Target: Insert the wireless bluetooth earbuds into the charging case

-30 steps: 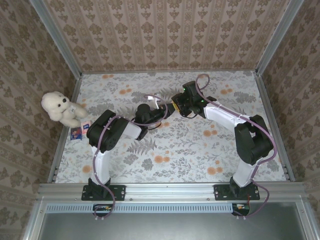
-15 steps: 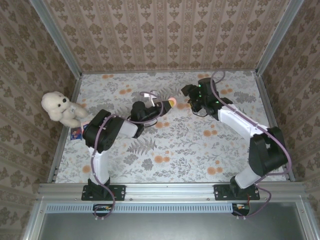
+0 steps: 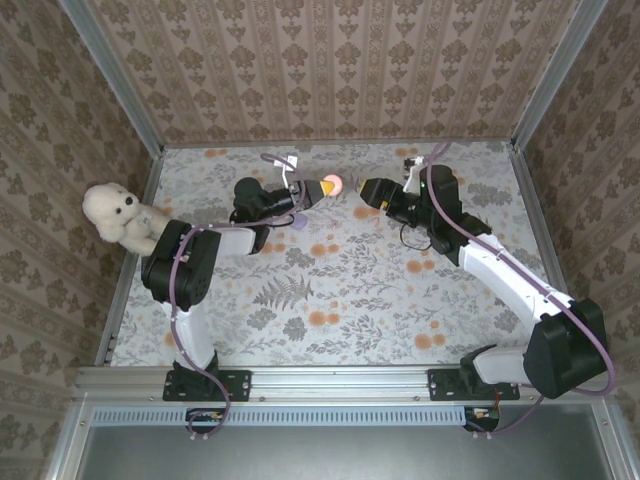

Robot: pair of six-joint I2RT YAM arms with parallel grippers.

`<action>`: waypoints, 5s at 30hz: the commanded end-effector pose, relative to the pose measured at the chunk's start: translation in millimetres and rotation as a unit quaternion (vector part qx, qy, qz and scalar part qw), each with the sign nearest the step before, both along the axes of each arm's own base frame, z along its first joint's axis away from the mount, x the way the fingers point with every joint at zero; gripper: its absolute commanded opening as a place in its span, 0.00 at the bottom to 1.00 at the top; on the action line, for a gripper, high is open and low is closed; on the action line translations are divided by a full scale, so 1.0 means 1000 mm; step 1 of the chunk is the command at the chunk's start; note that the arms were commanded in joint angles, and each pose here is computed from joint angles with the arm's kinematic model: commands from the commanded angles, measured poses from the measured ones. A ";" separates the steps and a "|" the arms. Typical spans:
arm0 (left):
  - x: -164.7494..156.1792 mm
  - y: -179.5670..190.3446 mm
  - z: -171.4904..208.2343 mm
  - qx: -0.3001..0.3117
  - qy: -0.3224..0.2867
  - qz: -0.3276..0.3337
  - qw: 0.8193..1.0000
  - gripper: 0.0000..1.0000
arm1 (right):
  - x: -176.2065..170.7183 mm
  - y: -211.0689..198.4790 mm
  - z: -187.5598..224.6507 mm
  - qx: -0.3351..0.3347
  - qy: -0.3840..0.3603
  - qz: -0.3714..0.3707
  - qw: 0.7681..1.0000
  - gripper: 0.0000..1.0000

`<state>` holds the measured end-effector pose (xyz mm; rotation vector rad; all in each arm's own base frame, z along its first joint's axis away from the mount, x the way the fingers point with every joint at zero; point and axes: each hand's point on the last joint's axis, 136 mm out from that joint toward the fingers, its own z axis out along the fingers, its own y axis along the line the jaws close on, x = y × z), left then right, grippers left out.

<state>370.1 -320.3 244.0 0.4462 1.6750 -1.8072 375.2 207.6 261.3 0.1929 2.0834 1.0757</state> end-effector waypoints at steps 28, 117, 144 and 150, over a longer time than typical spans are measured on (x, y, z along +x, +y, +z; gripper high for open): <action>-0.046 -0.005 0.052 -0.015 -0.056 -0.082 0.995 0.00 | 0.033 -0.015 -0.044 -0.016 0.036 -0.049 0.998 0.66; -0.033 0.037 0.080 0.045 -0.105 -0.024 0.993 0.56 | 0.008 0.020 0.012 -0.153 -0.017 0.056 0.987 0.00; 0.047 0.109 0.074 0.302 -0.121 0.248 0.912 1.00 | 0.013 0.011 0.057 -0.337 -0.173 0.099 0.920 0.00; 0.074 0.127 0.073 0.226 -0.015 0.231 0.946 1.00 | 0.018 0.018 0.069 -0.354 -0.201 0.101 0.908 0.00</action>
